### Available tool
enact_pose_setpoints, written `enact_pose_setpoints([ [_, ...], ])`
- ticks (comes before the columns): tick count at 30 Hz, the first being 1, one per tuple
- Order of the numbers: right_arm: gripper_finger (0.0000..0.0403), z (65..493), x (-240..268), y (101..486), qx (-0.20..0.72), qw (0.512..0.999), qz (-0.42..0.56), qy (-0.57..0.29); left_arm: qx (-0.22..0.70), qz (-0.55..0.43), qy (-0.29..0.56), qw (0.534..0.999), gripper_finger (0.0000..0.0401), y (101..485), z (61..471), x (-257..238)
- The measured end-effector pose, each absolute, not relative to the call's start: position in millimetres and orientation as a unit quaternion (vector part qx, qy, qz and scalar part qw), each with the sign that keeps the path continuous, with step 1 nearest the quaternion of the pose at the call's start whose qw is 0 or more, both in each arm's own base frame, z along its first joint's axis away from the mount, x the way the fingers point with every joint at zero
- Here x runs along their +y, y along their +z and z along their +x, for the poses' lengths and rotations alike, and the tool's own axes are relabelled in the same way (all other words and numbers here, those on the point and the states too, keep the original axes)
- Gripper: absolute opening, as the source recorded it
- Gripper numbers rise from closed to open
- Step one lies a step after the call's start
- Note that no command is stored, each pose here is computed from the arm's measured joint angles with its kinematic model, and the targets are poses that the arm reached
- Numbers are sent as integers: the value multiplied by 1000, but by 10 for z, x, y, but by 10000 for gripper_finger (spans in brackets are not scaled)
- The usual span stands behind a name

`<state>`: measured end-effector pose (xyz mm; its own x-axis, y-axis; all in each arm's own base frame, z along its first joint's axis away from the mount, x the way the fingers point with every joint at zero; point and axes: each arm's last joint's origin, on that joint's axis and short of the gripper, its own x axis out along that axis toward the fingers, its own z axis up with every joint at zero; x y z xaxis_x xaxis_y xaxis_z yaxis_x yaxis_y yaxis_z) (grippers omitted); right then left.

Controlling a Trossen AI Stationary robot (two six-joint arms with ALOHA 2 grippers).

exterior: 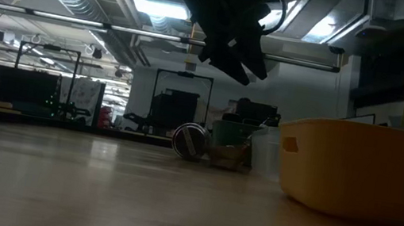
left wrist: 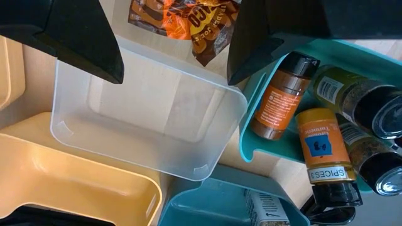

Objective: Sort spices by type
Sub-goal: Put the yellow seasoning into the big yellow bin

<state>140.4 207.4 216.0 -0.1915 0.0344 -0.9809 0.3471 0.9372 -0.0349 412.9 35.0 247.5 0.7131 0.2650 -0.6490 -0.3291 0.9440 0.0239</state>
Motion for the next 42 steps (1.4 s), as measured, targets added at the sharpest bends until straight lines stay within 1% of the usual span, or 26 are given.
enact_pose_setpoints([
  [3,240,1405,2076,2160,762,623,126,-125,343,-47,161,924,265,2475,4129,350],
  [8,242,1408,2081,2159,761,624,128,-122,343,-47,161,924,265,2475,4129,350],
  [12,261,1410,2084,2157,760,625,129,-121,343,-47,161,924,265,2475,4129,350],
  [18,239,1413,2083,2158,757,629,126,-120,343,-47,161,924,265,2475,4129,352],
  [24,239,1422,2077,2159,753,637,119,-116,343,-47,161,924,265,2475,4129,350],
  [28,248,1462,2048,2162,752,639,118,-112,343,-47,161,924,265,2475,4129,350],
  [35,239,1590,1981,2222,747,651,100,-88,343,-47,161,924,265,2475,4129,351],
  [42,245,1684,1859,2378,760,641,67,-80,343,-47,161,924,265,2475,4130,350],
])
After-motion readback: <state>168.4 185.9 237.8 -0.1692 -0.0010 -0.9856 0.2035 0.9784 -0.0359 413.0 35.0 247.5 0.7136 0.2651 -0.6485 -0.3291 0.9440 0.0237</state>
